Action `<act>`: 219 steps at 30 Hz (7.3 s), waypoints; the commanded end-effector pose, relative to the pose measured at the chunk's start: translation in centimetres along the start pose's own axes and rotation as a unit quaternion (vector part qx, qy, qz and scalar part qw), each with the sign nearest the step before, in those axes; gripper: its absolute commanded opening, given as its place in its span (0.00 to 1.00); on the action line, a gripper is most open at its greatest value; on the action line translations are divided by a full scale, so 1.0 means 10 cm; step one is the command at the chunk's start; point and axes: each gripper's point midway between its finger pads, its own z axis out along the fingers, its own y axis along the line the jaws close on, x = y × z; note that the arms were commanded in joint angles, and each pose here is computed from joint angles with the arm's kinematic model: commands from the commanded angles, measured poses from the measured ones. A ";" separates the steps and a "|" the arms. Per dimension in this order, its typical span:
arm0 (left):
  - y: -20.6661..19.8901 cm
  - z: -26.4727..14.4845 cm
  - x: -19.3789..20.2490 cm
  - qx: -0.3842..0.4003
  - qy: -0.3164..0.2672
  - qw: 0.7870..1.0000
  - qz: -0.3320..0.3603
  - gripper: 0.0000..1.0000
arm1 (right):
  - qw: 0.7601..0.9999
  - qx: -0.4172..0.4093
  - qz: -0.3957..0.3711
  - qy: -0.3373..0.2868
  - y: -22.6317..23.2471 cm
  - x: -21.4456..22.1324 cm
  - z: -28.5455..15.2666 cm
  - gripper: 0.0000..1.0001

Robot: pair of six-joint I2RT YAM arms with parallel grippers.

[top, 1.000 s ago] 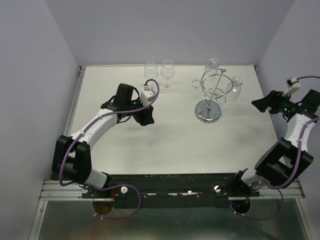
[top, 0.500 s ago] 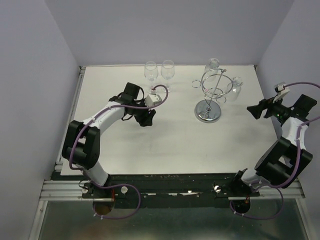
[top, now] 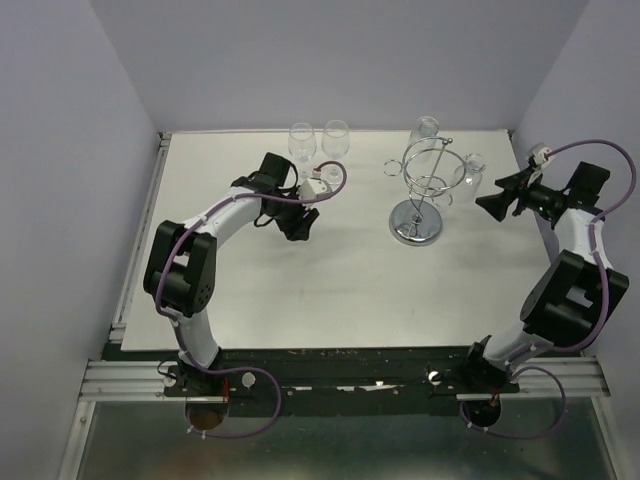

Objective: Take the wine glass off the wine glass rack

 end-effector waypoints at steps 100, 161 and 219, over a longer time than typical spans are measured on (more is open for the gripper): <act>-0.31 -0.54 -0.11 -0.072 -0.066 0.995 0.036 0.62 | 0.999 -0.005 0.022 -0.047 0.92 -0.51 -0.23 0.41; -1.47 -1.46 -1.98 -0.168 -0.298 0.786 0.515 0.55 | 0.953 -0.295 0.061 0.028 3.41 -1.04 1.15 0.01; -1.22 -0.86 -0.67 0.046 -0.225 0.972 -0.046 0.00 | 0.958 -0.241 -0.147 0.056 2.96 -0.90 0.64 0.98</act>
